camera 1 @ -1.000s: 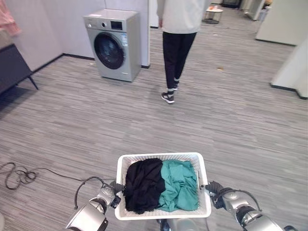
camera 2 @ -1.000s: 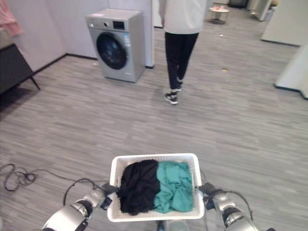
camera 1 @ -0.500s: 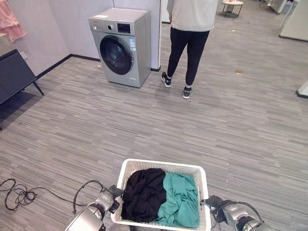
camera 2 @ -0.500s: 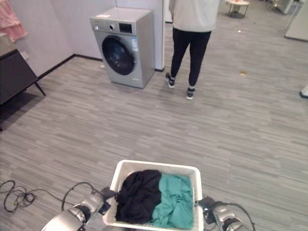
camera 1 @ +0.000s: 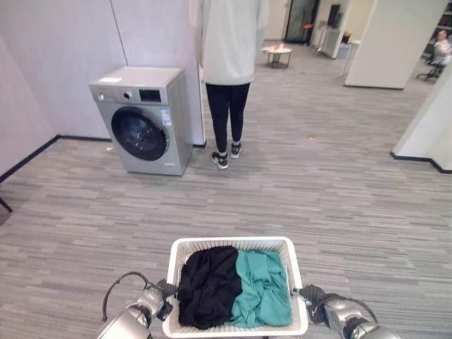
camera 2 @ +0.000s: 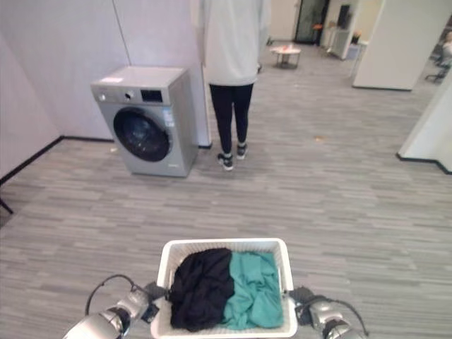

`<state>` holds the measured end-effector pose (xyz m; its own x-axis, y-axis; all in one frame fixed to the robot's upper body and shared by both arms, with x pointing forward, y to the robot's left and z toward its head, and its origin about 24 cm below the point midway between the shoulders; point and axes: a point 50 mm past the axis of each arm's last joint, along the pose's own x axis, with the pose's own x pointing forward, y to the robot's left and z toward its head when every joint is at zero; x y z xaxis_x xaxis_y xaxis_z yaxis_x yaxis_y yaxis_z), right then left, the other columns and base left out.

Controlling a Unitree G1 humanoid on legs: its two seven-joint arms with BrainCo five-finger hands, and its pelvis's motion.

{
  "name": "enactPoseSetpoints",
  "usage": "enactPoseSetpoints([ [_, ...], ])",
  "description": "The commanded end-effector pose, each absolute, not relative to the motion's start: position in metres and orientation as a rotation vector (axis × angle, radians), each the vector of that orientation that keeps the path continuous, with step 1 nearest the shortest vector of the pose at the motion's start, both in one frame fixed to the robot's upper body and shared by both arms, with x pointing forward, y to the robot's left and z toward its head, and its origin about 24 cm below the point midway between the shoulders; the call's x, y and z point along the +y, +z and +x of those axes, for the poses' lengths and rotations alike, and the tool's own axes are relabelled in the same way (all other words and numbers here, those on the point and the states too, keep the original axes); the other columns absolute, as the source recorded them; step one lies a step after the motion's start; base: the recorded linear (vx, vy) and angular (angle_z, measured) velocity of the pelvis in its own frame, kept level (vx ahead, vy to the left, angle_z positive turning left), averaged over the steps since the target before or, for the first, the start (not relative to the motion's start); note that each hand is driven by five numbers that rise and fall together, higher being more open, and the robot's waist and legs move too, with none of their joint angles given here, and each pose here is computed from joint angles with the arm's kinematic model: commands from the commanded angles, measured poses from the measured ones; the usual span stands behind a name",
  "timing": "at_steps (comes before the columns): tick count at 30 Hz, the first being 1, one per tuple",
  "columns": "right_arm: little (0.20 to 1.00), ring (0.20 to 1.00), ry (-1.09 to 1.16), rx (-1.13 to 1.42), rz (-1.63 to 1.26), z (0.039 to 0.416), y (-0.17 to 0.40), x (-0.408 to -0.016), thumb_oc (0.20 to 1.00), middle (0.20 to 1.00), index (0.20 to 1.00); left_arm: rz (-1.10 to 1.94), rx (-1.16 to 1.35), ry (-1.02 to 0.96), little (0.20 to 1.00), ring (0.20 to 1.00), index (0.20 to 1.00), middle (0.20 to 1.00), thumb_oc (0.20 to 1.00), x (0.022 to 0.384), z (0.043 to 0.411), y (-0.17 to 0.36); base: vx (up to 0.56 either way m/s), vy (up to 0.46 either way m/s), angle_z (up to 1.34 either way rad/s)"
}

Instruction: Grab the laundry basket,head to the washer,open it,put in the laundry and shut it.

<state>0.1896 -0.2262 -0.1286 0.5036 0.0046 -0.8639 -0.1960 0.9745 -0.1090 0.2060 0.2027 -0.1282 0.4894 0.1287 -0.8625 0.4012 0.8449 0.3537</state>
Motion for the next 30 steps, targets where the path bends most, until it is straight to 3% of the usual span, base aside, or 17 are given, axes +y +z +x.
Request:
enactPoseSetpoints([
  [1, 0.2, 0.2, 0.215, 1.05, -0.067, 0.187, -0.136, -0.19, 0.2, 0.2, 0.2, 0.416, 1.003, -0.264, 0.2, 0.2, 0.2, 0.2, 0.2, 0.163, 0.215, -0.128, 0.36, -0.092, 0.86],
  [8, 0.2, 0.2, 0.133, 1.119, -0.011, 0.167, -0.143, -0.207, 0.2, 0.2, 0.2, 0.399, 1.04, -0.258, 0.2, 0.2, 0.2, 0.2, 0.2, 0.165, 0.203, -0.134, 0.47, -0.195, 0.78],
  [18, 0.2, 0.2, 0.094, 1.187, -0.09, 0.147, -0.147, -0.227, 0.2, 0.2, 0.2, 0.361, 1.086, -0.219, 0.2, 0.2, 0.2, 0.2, 0.2, 0.172, 0.192, -0.139, 0.33, -0.235, 0.02],
  [22, 0.2, 0.2, 0.122, 1.169, -0.083, 0.148, -0.148, -0.221, 0.2, 0.2, 0.2, 0.345, 1.073, -0.193, 0.2, 0.2, 0.2, 0.2, 0.2, 0.177, 0.195, -0.137, 0.33, 0.049, -0.46],
  [25, 0.2, 0.2, 0.237, 1.179, -0.151, 0.149, -0.151, -0.203, 0.2, 0.2, 0.2, 0.222, 1.071, -0.057, 0.2, 0.2, 0.2, 0.2, 0.2, 0.194, 0.195, -0.135, 0.5, 0.045, -0.43],
  [30, 0.2, 0.2, 0.352, 1.102, -0.118, 0.161, -0.149, -0.169, 0.2, 0.2, 0.2, 0.225, 1.124, -0.004, 0.2, 0.2, 0.2, 0.2, 0.2, 0.214, 0.177, -0.14, 0.45, 0.129, -0.43],
])
